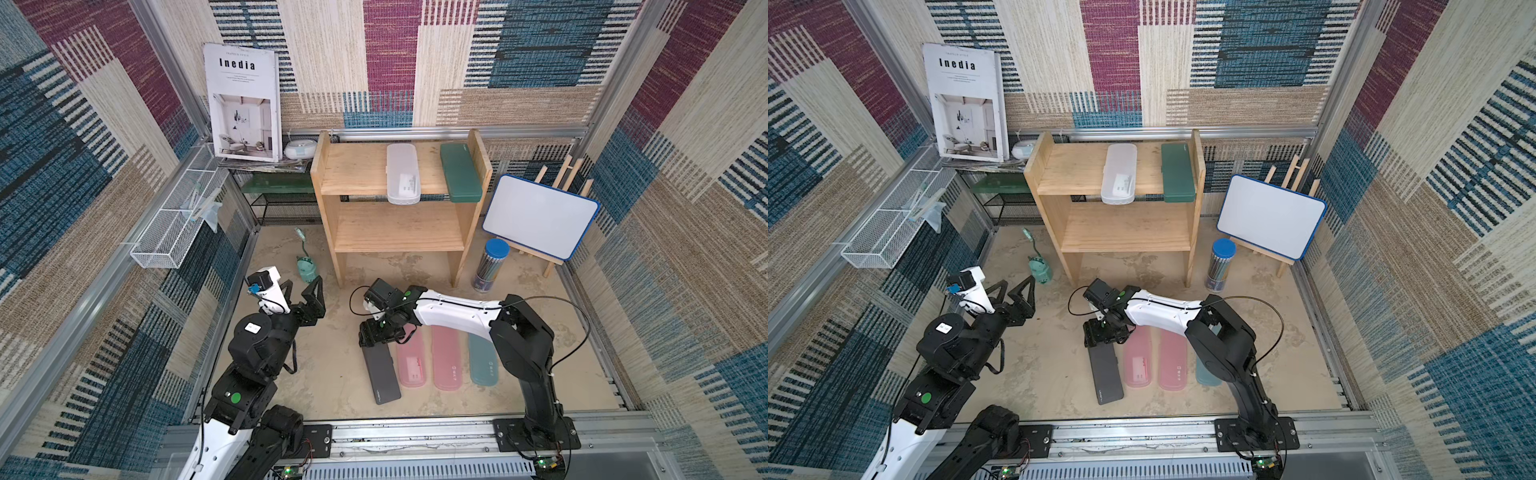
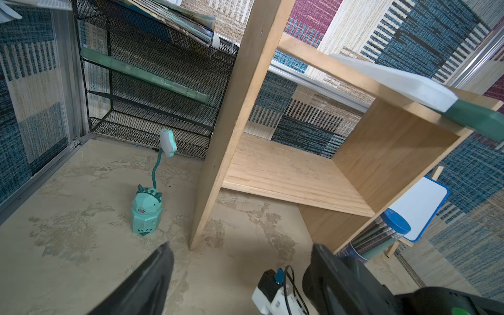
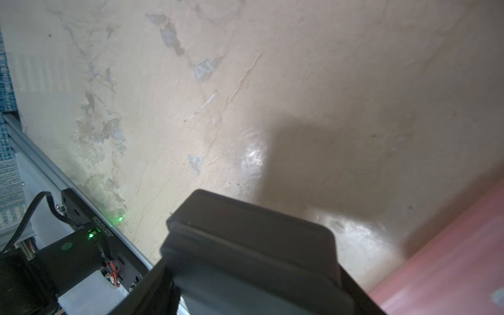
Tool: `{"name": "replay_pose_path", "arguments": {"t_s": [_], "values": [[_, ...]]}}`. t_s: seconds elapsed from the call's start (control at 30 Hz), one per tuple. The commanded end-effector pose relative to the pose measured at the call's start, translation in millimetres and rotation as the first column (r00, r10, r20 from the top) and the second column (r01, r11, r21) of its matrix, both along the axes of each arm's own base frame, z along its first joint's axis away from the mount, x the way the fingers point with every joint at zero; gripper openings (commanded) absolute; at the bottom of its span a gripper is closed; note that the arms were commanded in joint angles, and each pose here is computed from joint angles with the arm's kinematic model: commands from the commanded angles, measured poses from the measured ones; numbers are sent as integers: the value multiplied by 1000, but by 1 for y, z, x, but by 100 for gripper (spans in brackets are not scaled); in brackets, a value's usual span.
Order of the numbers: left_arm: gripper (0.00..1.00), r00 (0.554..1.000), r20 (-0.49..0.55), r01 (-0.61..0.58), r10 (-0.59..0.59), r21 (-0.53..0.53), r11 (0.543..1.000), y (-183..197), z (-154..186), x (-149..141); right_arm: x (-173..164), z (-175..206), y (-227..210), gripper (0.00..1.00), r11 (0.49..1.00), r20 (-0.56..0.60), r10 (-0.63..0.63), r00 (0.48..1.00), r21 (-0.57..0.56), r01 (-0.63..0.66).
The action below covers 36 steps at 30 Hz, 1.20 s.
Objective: Remove the pencil cases from the shelf
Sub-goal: Place the pencil case at the center of the board, then pick up the pencil case from the shelf.
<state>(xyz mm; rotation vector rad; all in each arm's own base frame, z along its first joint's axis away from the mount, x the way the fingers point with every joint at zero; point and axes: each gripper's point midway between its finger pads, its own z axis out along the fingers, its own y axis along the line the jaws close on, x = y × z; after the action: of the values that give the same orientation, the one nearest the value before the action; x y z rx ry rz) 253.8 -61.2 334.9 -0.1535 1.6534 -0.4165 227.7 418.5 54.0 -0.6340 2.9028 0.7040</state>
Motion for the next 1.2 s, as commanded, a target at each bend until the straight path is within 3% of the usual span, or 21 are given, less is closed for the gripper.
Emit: {"name": "replay_pose_path", "arguments": {"t_s": [0.0, 0.27, 0.57, 0.7, 0.8, 0.93, 1.03, 1.17], "values": [[83, 1000, -11, 7, -7, -1, 1000, -2, -4, 1, 16, -7, -3, 70, 1000, 44, -13, 999, -27, 14], [83, 1000, -21, 2, -2, 2, 1000, -1, -6, 2, 41, 7, -9, 99, 998, 97, -44, 994, -28, 47], [84, 997, -80, -13, 12, -15, 1000, 0, -7, 5, 42, 79, -19, 98, 994, 213, -78, 974, 87, 60], [84, 988, -114, 85, -101, -138, 987, -25, 5, 14, 43, 115, -52, 97, 993, 374, -99, 922, 102, 65], [84, 969, -62, 210, -240, -311, 927, -56, 29, 25, 50, 135, -95, 99, 981, 502, -192, 843, 80, 176], [85, 914, 49, 370, -403, -510, 777, -94, 72, 45, 54, 167, -139, 100, 962, 630, -258, 733, 95, 257], [86, 882, 89, 435, -464, -534, 725, -116, 97, 59, 58, 187, -161, 100, 950, 680, -285, 676, 105, 295], [86, 858, 144, 484, -493, -547, 683, -137, 128, 76, 64, 202, -183, 100, 932, 696, -329, 638, 131, 338]]}}
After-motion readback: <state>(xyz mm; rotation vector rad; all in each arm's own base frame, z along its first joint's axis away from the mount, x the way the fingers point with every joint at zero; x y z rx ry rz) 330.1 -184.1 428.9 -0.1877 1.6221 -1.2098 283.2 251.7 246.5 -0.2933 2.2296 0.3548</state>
